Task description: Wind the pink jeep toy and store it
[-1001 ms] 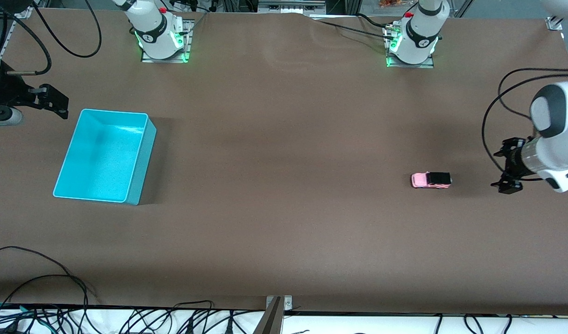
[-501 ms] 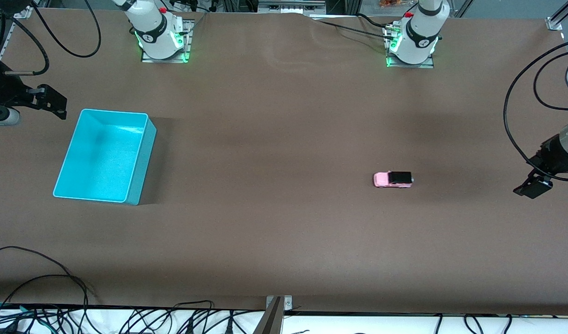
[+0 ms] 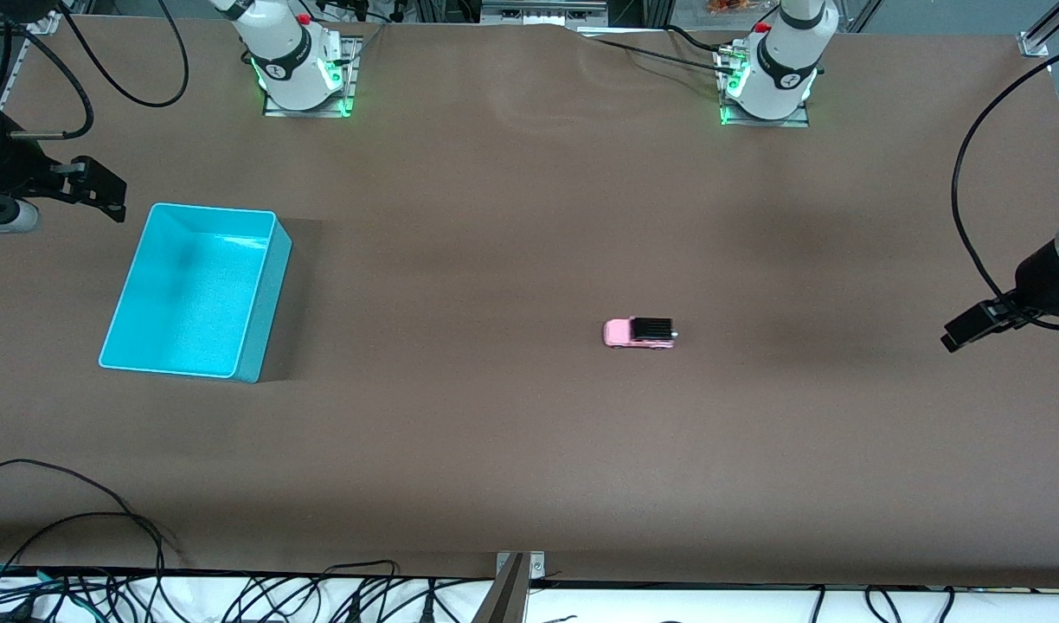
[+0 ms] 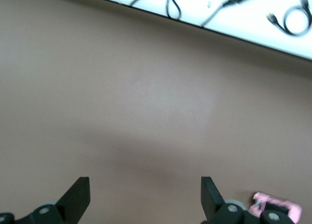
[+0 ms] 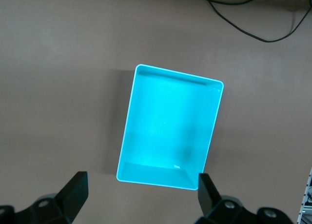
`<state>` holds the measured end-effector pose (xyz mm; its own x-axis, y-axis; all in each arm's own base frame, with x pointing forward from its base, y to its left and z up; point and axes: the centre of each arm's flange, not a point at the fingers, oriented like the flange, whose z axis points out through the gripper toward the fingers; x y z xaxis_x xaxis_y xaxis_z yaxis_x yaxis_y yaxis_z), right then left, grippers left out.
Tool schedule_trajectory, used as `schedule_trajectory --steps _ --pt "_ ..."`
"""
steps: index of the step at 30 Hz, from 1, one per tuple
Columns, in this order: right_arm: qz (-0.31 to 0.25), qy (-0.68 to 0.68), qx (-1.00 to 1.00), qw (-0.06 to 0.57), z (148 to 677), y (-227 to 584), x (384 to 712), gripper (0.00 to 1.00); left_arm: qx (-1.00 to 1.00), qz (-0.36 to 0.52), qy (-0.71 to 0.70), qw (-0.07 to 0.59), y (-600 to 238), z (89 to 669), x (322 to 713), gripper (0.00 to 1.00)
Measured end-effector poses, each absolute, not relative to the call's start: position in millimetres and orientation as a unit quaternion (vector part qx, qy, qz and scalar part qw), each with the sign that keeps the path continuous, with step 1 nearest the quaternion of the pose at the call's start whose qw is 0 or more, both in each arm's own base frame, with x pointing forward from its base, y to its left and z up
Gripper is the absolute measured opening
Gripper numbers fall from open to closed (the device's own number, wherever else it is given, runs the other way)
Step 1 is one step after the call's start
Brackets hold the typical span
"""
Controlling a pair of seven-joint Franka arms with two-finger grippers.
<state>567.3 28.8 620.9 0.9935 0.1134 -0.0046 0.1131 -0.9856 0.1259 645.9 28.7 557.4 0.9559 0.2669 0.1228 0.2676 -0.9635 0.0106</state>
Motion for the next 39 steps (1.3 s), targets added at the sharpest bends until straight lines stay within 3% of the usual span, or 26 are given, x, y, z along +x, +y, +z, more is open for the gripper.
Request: schedule_trajectory --steps 14,26,39 --pt "0.006 0.056 0.998 -0.005 621.5 42.8 567.3 1.00 -0.996 -0.003 -0.089 -0.014 9.4 579.4 613.5 1.00" --pt "-0.004 0.056 0.998 -0.007 614.4 42.7 569.3 1.00 -0.994 0.032 -0.100 -0.011 25.6 565.8 585.0 1.00" --pt "-0.028 0.056 0.998 -0.009 592.1 42.0 575.1 1.00 -0.994 0.033 -0.103 -0.011 31.1 565.2 581.4 1.00"
